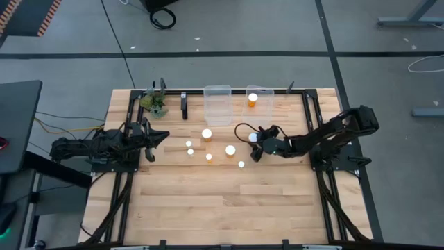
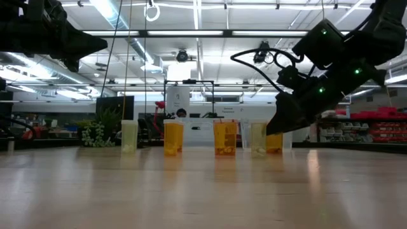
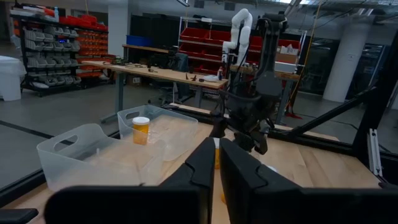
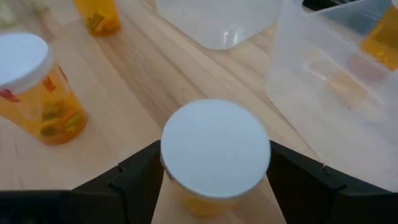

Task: Pick and place medicine bottles into bin by pill shape (circle, oval)
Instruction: Put the top right big orange pill into the right transparent bin

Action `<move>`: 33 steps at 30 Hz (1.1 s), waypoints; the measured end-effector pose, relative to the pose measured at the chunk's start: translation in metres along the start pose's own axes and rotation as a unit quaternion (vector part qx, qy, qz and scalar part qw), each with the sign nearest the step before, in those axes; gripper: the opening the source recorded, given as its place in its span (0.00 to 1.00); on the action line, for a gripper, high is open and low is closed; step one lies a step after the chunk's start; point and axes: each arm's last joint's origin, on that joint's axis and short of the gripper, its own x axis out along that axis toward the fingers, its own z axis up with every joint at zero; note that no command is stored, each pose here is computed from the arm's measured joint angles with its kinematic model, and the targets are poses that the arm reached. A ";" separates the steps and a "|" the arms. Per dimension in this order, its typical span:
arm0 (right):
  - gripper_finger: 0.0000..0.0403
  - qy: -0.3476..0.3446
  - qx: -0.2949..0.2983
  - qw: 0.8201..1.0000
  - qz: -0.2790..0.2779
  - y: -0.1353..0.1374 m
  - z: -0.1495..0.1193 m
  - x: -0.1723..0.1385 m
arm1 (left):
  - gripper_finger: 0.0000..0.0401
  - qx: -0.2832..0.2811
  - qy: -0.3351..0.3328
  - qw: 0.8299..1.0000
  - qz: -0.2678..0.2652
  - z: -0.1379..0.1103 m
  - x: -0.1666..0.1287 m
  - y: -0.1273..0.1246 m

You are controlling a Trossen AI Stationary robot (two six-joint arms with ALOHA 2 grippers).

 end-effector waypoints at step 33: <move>0.51 -0.018 -0.004 1.000 0.002 0.004 0.014 -0.004 | 0.09 0.000 0.000 1.000 0.000 0.000 0.000 0.000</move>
